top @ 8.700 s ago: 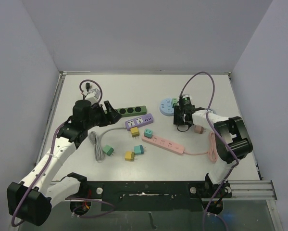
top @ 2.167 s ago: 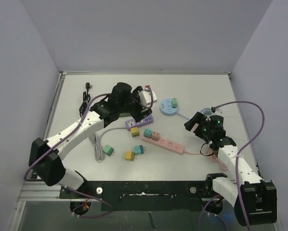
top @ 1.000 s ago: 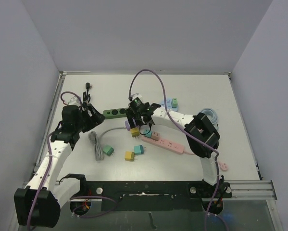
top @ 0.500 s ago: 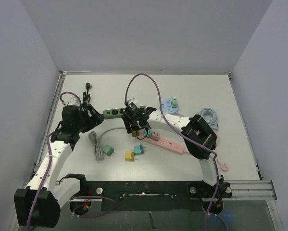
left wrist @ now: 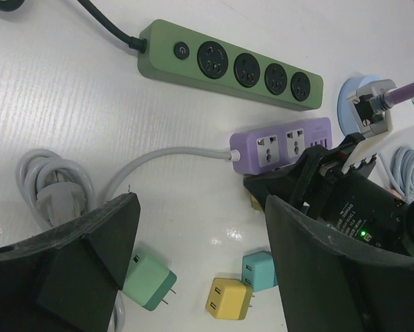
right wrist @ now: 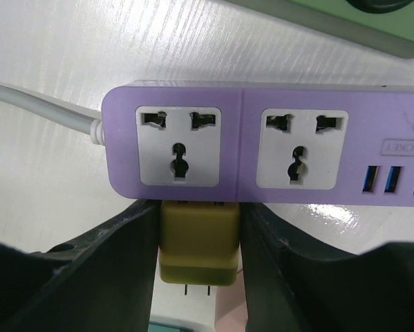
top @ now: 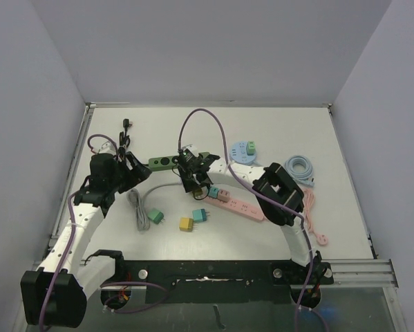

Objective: Insert the plug

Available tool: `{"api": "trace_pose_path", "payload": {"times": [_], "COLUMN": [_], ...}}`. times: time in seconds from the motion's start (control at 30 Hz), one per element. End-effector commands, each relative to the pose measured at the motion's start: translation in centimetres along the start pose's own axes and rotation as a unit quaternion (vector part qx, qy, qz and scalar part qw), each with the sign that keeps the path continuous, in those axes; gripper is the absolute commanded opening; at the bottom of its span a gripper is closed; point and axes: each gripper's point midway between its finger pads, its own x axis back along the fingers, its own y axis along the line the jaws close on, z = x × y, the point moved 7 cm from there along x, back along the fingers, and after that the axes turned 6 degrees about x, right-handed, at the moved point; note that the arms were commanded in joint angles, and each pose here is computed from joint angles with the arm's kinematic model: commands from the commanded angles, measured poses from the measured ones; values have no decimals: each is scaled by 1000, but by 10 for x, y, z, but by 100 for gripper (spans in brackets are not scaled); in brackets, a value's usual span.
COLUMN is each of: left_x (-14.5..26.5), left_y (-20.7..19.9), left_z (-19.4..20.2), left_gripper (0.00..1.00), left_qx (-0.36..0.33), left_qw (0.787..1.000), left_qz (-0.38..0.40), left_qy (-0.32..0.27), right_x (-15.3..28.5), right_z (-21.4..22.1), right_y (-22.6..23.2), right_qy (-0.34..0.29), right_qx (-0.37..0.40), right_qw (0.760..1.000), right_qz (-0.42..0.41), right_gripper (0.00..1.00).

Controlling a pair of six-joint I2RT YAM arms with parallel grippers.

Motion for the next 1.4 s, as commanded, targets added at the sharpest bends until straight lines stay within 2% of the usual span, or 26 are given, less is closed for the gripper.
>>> {"api": "trace_pose_path", "payload": {"times": [0.0, 0.13, 0.33, 0.43, 0.57, 0.67, 0.8, 0.9, 1.0, 1.2, 1.37], "left_x": [4, 7, 22, 34, 48, 52, 42, 28, 24, 28, 22], "left_y": [-14, -25, -56, -74, -97, -112, -127, -126, -125, -131, -125], "left_z": [-8, -9, -10, -10, -7, -1, 23, 30, 31, 48, 58], "left_gripper": [73, 73, 73, 73, 73, 73, 73, 70, 67, 67, 65], "left_qx": [0, -4, -11, -13, -7, -12, -41, -55, -56, -58, -62], "left_qw": [999, 997, 984, 968, 936, 919, 918, 933, 937, 906, 899], "left_qz": [41, 71, 171, 239, 333, 372, 356, 307, 291, 340, 321], "left_qy": [-11, 7, 55, 80, 116, 129, 168, 181, 187, 245, 292], "right_x": [24, 54, 101, 122, 138, 148, 160, 166, 169, 168, 168], "right_z": [-25, -46, -57, -49, -36, -27, -19, -13, -8, -4, -7], "right_y": [2, -2, -12, -17, -20, -19, -18, -18, -18, -13, -8], "right_qy": [-63, -151, -290, -340, -385, -411, -444, -459, -469, -474, -479], "right_qx": [10, 46, 109, 145, 192, 217, 243, 259, 273, 306, 341], "right_qw": [998, 987, 948, 923, 893, 872, 844, 830, 819, 801, 782], "right_qz": [-1, -19, -70, -109, -134, -153, -175, -181, -185, -198, -207], "right_gripper": [31, 31, 33, 36, 38, 38, 38, 38, 39, 40, 40]}}
